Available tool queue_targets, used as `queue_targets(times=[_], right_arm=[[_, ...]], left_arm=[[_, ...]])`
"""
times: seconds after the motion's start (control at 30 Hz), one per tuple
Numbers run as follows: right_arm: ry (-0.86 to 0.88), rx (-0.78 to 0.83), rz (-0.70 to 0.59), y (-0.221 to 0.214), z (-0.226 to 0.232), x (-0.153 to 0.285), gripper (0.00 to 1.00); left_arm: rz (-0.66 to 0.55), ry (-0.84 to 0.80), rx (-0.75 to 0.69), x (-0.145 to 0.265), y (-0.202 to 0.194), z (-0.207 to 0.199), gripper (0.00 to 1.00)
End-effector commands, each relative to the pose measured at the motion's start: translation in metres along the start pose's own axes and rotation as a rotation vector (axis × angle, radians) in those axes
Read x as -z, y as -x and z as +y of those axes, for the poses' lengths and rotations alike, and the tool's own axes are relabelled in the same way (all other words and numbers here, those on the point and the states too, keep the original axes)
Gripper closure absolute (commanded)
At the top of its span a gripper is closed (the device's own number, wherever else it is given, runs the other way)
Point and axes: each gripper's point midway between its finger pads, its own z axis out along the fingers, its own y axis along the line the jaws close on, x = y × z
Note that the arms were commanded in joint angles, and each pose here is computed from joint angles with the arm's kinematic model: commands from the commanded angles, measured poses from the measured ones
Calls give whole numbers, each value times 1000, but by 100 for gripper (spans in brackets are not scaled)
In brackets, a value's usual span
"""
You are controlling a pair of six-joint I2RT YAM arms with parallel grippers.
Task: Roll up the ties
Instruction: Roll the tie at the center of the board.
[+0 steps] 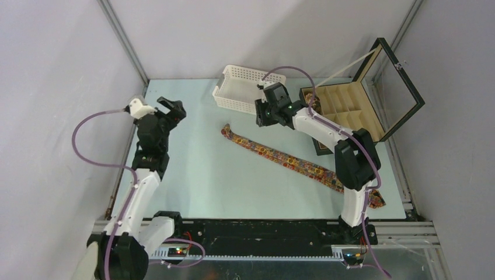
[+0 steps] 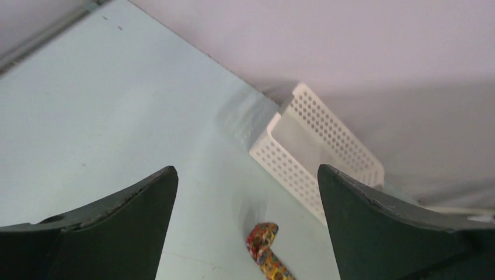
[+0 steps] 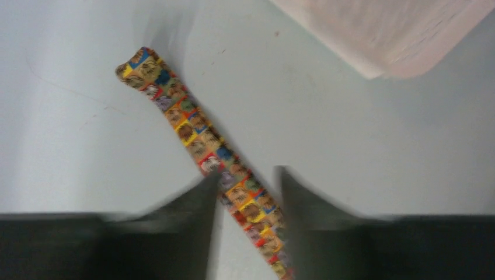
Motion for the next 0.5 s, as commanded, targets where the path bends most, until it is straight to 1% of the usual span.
queue_targets(times=[0.0,0.03,0.07,0.1,0.13,0.17,0.2,0.23,0.27,0.3,0.33,0.37,0.4,0.43,0.47], right_arm=[[148,-56,-60,21,34,19,79],[187,-65,-43,19,42,16,94],[194,-92,-14,12,43,6,98],[222,-102,-2,11,50,3,100],[238,-124,19,5,53,-7,100],[281,-130,33,3,61,-9,100],[326,-173,53,-3,72,-26,100],[324,-194,67,-9,75,-35,100],[329,-200,60,-4,78,-39,100],[324,-217,89,-13,78,-50,100],[342,-218,83,-6,84,-53,100],[329,-235,132,-23,83,-70,100],[336,-239,131,-20,85,-77,100],[335,-246,137,-21,87,-81,100],[335,-253,141,-22,89,-88,100]], left_arm=[[-70,91,25,2,14,22,13],[4,57,13,-7,-4,18,30],[34,30,9,-13,-7,10,38],[140,-7,3,-25,-34,6,58],[167,-39,11,-32,-36,-4,67],[267,-61,15,-42,-65,-5,86],[373,-89,14,-64,-99,-11,98],[382,-105,10,-68,-103,-17,99],[406,-94,6,-77,-118,-13,100],[402,-108,4,-82,-120,-19,100],[430,-90,0,-89,-135,-13,100],[433,-100,-3,-93,-137,-20,100],[468,-93,-8,-98,-152,-17,100],[472,-104,-7,-102,-154,-21,100],[499,-94,-8,-105,-167,-18,100]])
